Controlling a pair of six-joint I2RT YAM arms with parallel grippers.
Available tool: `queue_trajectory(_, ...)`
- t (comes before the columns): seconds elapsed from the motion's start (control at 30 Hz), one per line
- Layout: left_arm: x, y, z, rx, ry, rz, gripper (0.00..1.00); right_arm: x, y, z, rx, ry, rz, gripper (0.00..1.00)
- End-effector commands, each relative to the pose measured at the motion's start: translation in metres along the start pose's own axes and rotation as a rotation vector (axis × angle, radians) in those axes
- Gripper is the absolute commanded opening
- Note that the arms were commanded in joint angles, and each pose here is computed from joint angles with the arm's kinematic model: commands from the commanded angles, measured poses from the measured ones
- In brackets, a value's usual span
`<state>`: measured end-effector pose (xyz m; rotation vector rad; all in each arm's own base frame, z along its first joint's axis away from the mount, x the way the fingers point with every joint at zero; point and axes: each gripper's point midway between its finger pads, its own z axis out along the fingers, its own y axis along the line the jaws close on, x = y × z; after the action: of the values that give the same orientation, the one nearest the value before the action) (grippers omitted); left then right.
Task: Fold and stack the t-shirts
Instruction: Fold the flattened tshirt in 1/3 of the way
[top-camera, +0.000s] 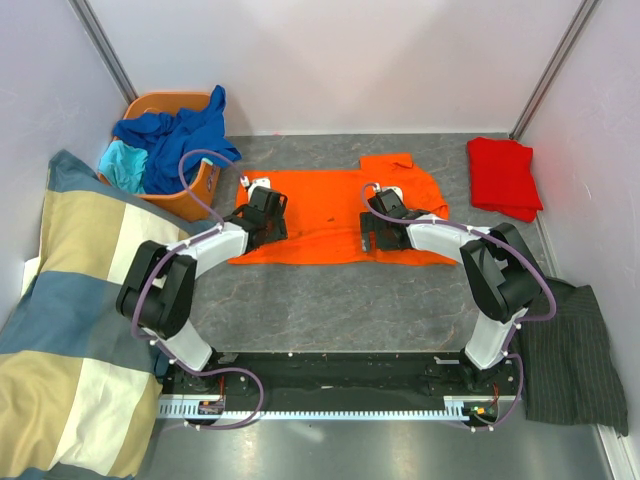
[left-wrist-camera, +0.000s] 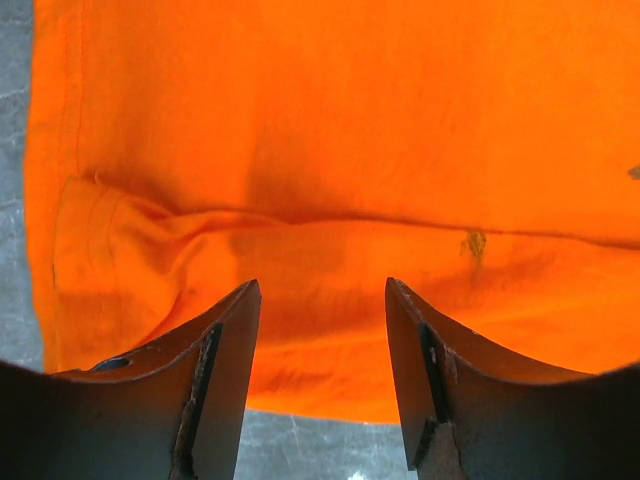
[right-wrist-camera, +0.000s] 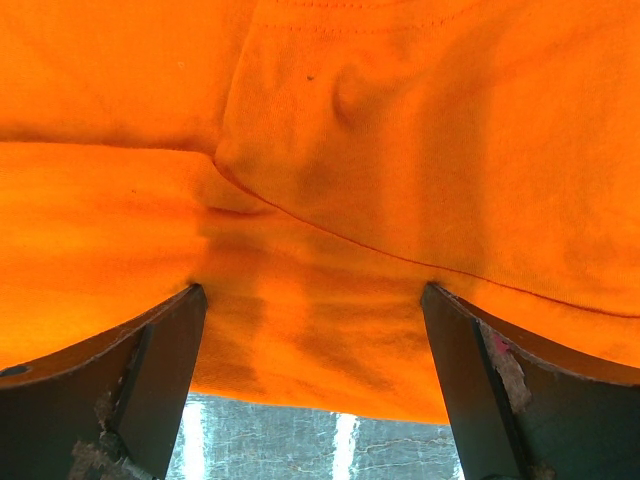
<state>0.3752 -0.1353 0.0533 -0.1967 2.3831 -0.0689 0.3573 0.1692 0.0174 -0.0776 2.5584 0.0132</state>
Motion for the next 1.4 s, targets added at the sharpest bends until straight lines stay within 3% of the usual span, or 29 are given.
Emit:
queue_trajectory(0.0, -0.031, 0.001, 0.005, -0.024, -0.081, 0.023, 0.61, 0.068, -0.034, 0.009, 0.124, 0.218, -0.100, 0.98)
queue_trajectory(0.57, -0.008, 0.057, 0.020, -0.209, 0.033, -0.012, 0.61, 0.068, -0.034, 0.009, 0.125, 0.221, -0.099, 0.98)
queue_trajectory(1.1, -0.056, 0.089, 0.044, -0.271, 0.041, -0.068, 0.61, 0.068, -0.036, 0.008, 0.131, 0.222, -0.104, 0.98)
queue_trajectory(1.37, -0.063, 0.105, 0.035, -0.311, 0.021, -0.081, 0.61, 0.068, -0.036, 0.008, 0.132, 0.221, -0.104, 0.98)
